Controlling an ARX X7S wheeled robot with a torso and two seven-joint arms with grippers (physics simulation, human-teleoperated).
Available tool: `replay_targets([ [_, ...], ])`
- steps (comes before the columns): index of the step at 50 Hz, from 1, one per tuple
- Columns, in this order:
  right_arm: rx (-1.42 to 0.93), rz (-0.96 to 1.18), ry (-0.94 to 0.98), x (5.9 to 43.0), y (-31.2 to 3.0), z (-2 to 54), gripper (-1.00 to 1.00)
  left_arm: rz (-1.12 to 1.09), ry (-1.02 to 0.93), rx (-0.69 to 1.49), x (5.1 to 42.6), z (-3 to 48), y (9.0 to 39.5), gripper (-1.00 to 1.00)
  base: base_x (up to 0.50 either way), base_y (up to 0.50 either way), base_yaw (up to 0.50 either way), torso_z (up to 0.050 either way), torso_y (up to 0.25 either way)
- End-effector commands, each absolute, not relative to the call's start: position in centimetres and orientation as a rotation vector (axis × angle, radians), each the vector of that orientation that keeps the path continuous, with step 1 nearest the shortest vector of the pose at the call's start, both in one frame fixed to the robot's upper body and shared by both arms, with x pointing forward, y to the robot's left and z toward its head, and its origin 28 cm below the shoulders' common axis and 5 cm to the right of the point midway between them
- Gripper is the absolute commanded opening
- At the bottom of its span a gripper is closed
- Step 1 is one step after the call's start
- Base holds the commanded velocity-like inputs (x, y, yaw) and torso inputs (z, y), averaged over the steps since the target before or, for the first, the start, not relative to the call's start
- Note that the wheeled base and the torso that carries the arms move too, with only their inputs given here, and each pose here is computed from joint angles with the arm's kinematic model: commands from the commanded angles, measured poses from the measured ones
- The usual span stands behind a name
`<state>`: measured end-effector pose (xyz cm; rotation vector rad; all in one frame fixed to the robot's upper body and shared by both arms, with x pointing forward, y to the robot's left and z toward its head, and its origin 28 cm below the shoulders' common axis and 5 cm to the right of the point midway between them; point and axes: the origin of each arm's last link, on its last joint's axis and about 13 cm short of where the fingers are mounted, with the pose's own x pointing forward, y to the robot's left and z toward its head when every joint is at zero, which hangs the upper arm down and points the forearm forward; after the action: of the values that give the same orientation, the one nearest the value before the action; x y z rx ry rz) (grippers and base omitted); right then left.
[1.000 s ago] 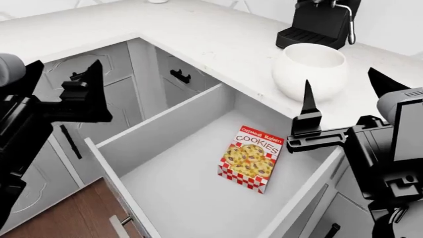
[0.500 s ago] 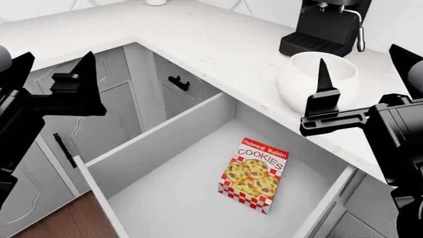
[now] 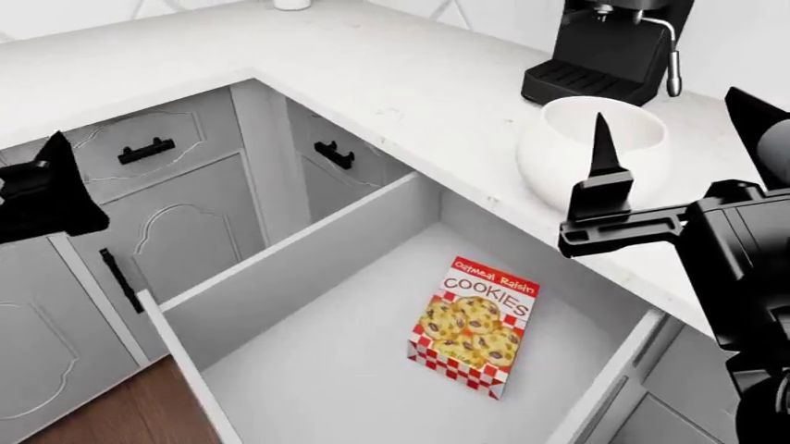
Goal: Place the bar in the bowl and close the drawer.
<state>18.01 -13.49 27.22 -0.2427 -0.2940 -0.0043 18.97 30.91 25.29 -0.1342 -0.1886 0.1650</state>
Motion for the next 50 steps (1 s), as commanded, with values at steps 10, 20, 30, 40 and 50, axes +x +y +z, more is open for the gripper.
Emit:
replay_targets([
  [10,-0.24,0.015,-0.284,18.5,-12.8,27.0,1.0,0.414,0.002,-0.113,16.0,17.5,35.0,1.0,0.0,0.0,0.0,0.0,0.0],
  [20,-0.243,0.02,-0.285,18.6,-12.5,27.1,1.0,0.477,0.117,-0.153,15.8,12.5,36.1,1.0,0.0,0.0,0.0,0.0,0.0],
  [30,-0.245,0.025,-0.287,18.5,-12.3,27.3,1.0,0.497,0.244,-0.194,15.7,7.1,36.0,1.0,0.0,0.0,0.0,0.0,0.0],
  [40,-0.25,0.029,-0.286,18.5,-12.2,27.4,1.0,0.461,0.348,-0.225,16.6,2.6,34.6,1.0,0.0,0.0,0.0,0.0,0.0],
  [50,-0.253,0.031,-0.287,18.4,-12.2,27.3,1.0,0.412,0.381,-0.221,18.1,1.2,33.3,1.0,0.0,0.0,0.0,0.0,0.0],
])
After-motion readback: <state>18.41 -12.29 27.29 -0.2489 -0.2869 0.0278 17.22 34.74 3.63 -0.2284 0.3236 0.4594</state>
